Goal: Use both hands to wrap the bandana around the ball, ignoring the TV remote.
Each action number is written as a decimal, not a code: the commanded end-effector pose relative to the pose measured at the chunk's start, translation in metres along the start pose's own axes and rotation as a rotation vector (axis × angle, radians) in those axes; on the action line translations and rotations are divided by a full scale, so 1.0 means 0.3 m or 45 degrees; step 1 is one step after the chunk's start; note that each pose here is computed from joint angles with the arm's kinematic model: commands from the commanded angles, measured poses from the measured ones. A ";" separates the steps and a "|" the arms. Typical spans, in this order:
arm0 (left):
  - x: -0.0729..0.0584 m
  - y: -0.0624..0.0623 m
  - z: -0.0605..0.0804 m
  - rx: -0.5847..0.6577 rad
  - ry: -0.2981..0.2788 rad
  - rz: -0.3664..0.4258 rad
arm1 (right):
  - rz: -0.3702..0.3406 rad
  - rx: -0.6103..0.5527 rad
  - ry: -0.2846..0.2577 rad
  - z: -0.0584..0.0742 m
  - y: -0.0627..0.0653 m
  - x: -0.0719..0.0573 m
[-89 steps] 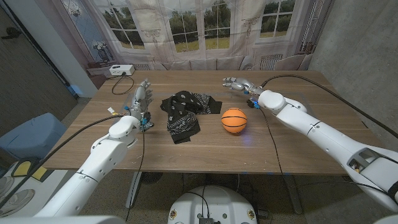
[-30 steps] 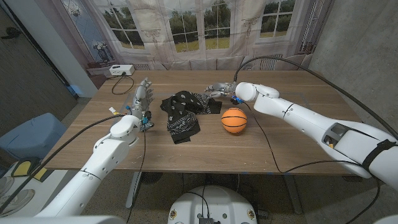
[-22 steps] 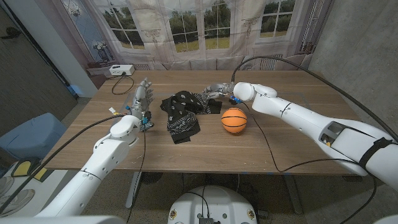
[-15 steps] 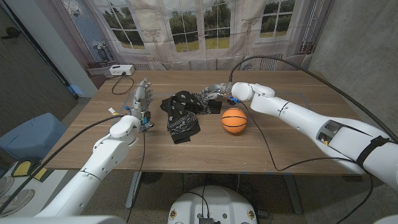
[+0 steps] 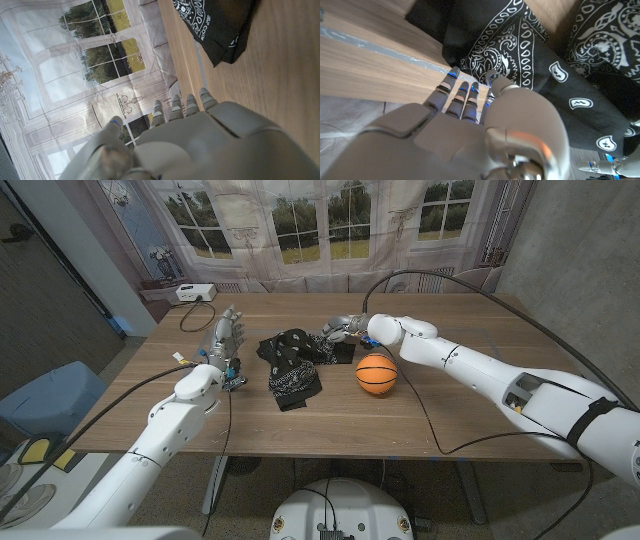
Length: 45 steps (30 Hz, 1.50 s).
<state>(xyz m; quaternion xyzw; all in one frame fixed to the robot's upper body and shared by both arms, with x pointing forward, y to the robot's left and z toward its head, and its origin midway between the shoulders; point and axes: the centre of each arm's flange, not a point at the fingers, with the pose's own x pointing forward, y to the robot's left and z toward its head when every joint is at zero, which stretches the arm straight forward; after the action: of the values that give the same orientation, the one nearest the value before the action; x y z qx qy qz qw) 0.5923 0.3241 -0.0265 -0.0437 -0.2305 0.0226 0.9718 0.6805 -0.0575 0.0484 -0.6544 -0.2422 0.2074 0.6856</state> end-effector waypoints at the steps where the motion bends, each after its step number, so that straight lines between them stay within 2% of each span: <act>1: 0.019 -0.001 -0.002 -0.001 0.013 -0.012 | -0.213 0.023 -0.070 -0.004 -0.013 -0.029; 2: 0.019 -0.001 -0.002 -0.001 0.013 -0.012 | -0.216 0.023 -0.071 -0.005 -0.013 -0.030; 3: 0.022 -0.002 -0.002 0.003 0.017 -0.018 | -0.300 0.035 -0.093 -0.008 -0.019 -0.049; 6: 0.024 -0.003 -0.003 0.012 0.026 -0.030 | -0.467 0.070 -0.137 -0.017 -0.028 -0.086; 11: 0.025 -0.005 -0.006 0.039 0.038 -0.051 | -0.734 0.138 -0.170 -0.035 -0.049 -0.151; 16: 0.029 -0.007 -0.014 0.055 0.044 -0.062 | -0.905 0.205 -0.179 -0.056 -0.075 -0.207; 22: 0.045 -0.011 -0.016 0.101 0.063 -0.086 | -1.035 0.278 -0.184 -0.083 -0.104 -0.275; 35: 0.073 -0.029 -0.021 0.241 0.094 -0.119 | -1.319 0.481 -0.203 -0.154 -0.174 -0.454; 39: 0.084 -0.039 -0.024 0.306 0.104 -0.120 | -1.364 0.549 -0.226 -0.168 -0.198 -0.489; 45: 0.105 -0.063 -0.030 0.373 0.101 -0.133 | -1.384 0.611 -0.285 -0.174 -0.221 -0.513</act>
<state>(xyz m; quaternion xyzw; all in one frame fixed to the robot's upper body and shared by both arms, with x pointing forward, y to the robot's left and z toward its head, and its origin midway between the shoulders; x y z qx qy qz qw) 0.6162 0.3142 -0.0213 0.0621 -0.1940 -0.0009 0.9790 0.6023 -0.1722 0.0931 -0.3044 -0.5387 -0.0501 0.7840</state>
